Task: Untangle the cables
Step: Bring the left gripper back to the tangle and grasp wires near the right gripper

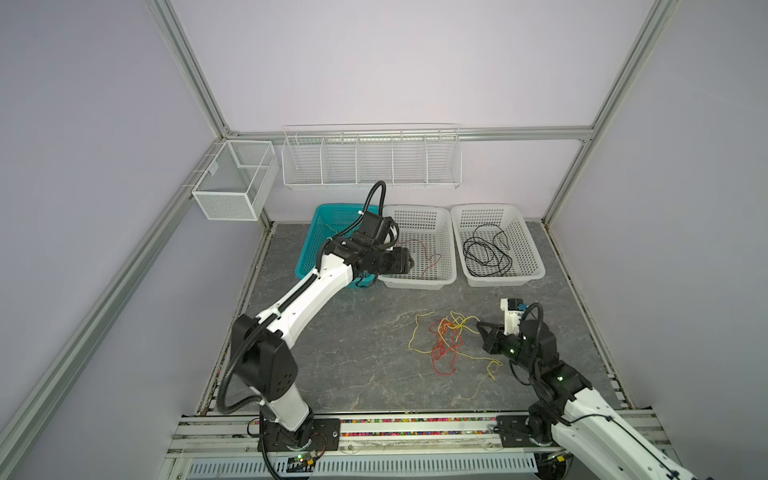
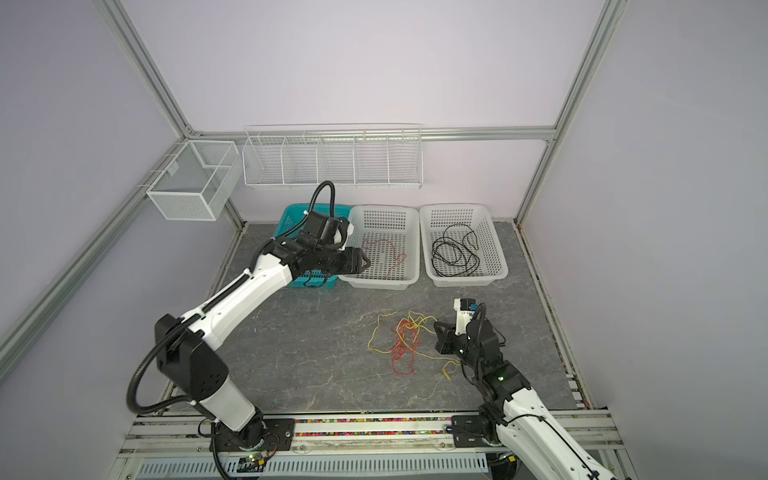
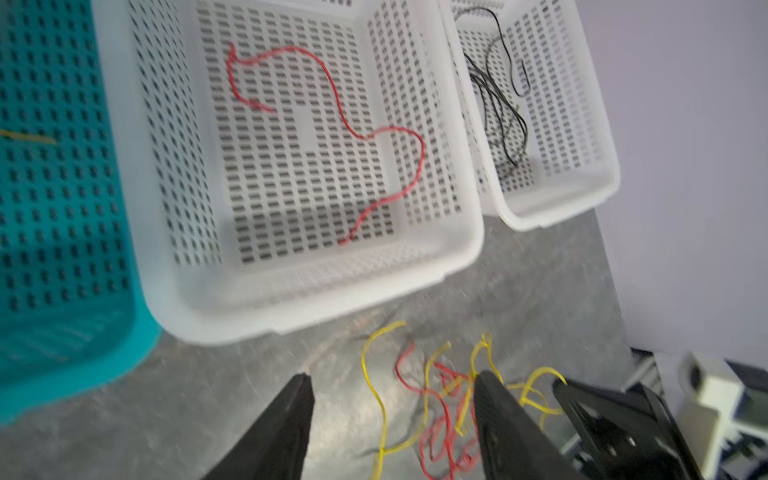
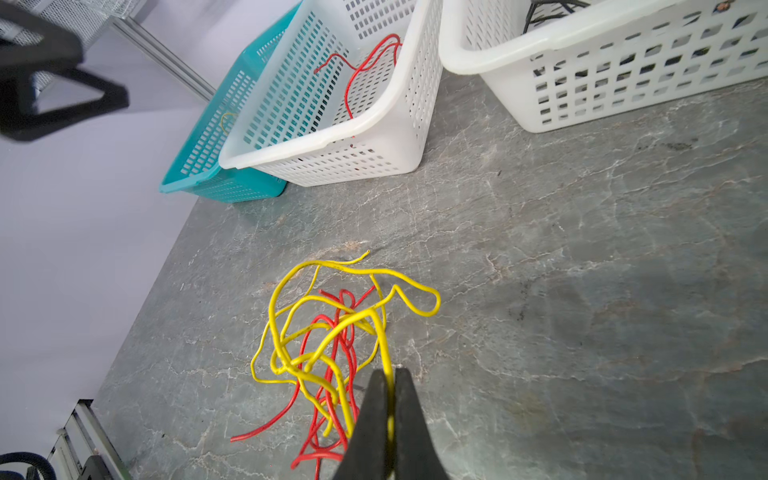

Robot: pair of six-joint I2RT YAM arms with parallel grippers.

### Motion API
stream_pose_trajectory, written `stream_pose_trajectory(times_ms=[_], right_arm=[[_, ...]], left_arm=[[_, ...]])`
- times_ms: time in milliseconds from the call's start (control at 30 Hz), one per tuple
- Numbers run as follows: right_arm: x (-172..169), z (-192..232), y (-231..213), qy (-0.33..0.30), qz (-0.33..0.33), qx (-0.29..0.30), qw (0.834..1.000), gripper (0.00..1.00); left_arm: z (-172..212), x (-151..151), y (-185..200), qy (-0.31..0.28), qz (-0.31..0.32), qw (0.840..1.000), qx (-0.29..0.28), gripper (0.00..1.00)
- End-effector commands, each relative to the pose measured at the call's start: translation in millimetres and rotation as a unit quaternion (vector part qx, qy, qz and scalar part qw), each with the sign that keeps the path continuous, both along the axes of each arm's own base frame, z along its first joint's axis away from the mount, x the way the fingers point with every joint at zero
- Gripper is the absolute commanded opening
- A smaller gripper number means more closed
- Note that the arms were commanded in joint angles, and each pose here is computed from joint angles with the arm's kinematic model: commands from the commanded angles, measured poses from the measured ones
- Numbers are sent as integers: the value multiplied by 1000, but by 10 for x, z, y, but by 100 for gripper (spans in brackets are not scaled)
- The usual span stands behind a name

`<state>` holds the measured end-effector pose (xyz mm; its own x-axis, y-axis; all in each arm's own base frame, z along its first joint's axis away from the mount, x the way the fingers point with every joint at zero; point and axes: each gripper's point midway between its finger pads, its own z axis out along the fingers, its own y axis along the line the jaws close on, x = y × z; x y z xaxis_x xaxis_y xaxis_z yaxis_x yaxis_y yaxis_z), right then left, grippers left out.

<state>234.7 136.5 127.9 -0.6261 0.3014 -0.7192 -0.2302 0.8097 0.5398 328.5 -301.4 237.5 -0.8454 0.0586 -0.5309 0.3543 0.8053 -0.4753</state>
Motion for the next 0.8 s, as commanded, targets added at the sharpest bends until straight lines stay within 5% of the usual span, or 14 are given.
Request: stream_pose_trajectory(times_ms=[0, 267, 767], right_arm=[[-26, -54, -35, 1, -5, -2, 1000, 6], [-39, -16, 13, -7, 6, 12, 1000, 6], [-106, 142, 67, -45, 27, 40, 998, 6]], left_arm=[[-55, -404, -237, 28, 12, 997, -73, 65], [-590, -1152, -401, 108, 34, 977, -183, 65], [-965, -1852, -1152, 113, -20, 984, -139, 64]])
